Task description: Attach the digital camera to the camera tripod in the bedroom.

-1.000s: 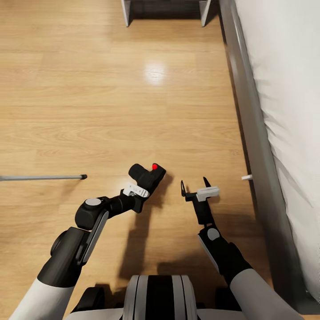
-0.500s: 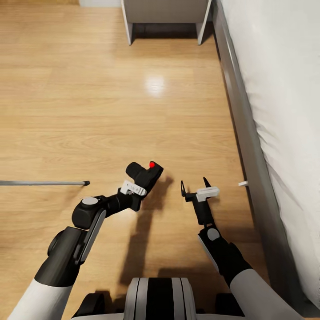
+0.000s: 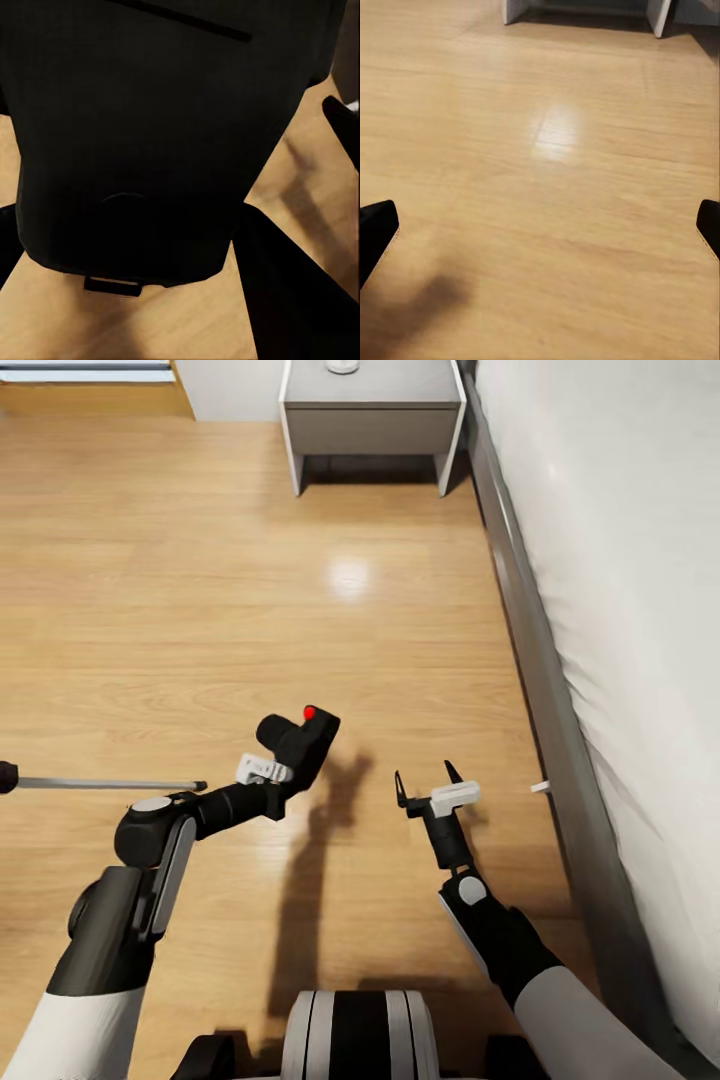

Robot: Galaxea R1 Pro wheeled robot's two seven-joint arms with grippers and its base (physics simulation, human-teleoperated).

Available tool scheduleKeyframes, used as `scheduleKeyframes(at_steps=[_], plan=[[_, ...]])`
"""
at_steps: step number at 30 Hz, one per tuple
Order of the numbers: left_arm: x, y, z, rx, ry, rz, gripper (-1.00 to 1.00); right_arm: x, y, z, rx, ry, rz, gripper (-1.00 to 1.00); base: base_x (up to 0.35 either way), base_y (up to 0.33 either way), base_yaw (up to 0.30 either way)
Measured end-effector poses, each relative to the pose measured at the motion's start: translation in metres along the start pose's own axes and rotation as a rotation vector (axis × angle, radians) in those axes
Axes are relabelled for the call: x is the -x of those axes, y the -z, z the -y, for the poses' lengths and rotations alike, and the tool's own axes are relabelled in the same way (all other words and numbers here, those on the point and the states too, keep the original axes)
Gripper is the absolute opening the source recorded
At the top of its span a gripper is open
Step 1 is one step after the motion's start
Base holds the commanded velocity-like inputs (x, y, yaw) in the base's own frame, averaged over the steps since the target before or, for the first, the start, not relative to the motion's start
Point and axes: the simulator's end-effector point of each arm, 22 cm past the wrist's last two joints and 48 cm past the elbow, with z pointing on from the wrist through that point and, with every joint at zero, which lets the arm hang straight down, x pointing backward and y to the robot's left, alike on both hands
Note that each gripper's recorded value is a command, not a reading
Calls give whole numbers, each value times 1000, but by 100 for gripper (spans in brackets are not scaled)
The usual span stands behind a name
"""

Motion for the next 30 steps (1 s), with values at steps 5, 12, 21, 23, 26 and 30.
scheduleKeyframes(at_steps=[5,12,21,23,26,30], plan=[[12,11,8,-38,7,26,-100,14,-2,1,0,4,20,100,0,0,0],[27,21,17,-47,-4,50,-100,34,-4,3,-2,9,48,100,0,0,0],[33,33,26,-47,20,27,-100,59,-6,5,-4,17,84,100,0,0,0],[36,36,27,-46,18,28,-100,65,-6,5,-4,18,92,100,0,0,0],[41,41,30,-46,10,36,-100,74,-6,6,-5,21,104,100,0,0,0],[49,47,34,-45,0,49,-100,85,-6,7,-6,24,120,100,0,0,0]])
